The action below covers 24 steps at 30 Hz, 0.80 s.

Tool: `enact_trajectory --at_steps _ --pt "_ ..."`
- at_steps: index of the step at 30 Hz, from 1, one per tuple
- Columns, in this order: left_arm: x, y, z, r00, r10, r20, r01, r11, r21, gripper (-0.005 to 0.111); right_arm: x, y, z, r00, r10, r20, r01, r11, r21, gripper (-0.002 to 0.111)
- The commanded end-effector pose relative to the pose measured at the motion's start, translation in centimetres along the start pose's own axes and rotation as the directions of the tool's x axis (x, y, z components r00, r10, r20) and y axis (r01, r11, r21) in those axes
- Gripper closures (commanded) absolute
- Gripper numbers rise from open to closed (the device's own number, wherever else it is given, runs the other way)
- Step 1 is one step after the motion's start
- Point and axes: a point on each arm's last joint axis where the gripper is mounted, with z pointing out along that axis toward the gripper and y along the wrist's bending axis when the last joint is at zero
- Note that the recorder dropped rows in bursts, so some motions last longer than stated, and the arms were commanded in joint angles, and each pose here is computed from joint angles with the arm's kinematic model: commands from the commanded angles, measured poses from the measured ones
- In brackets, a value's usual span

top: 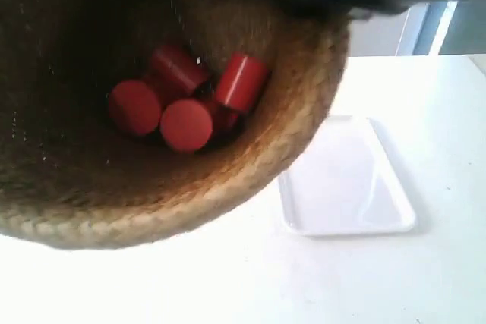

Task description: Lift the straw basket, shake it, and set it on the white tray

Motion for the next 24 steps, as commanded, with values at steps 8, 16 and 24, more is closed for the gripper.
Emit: enact_trajectory --at_steps 8,16,24 --pt "5.6 2.0 3.1 0.982 -0.128 -0.138 0.123 0.991 -0.046 0.107 5.8 -0.7 6.3 0.972 0.016 -0.233 0.002 0.997 0.077 0.108" --pt "3.2 0.5 2.1 0.982 -0.165 -0.087 0.171 0.983 0.065 0.107 4.8 -0.5 4.8 0.964 0.059 -0.258 -0.041 0.997 0.071 0.108" --pt "6.4 1.2 3.6 0.964 -0.130 -0.233 0.144 0.988 0.046 0.107 7.0 -0.4 6.4 0.947 -0.002 -0.322 0.035 0.995 0.096 0.108"
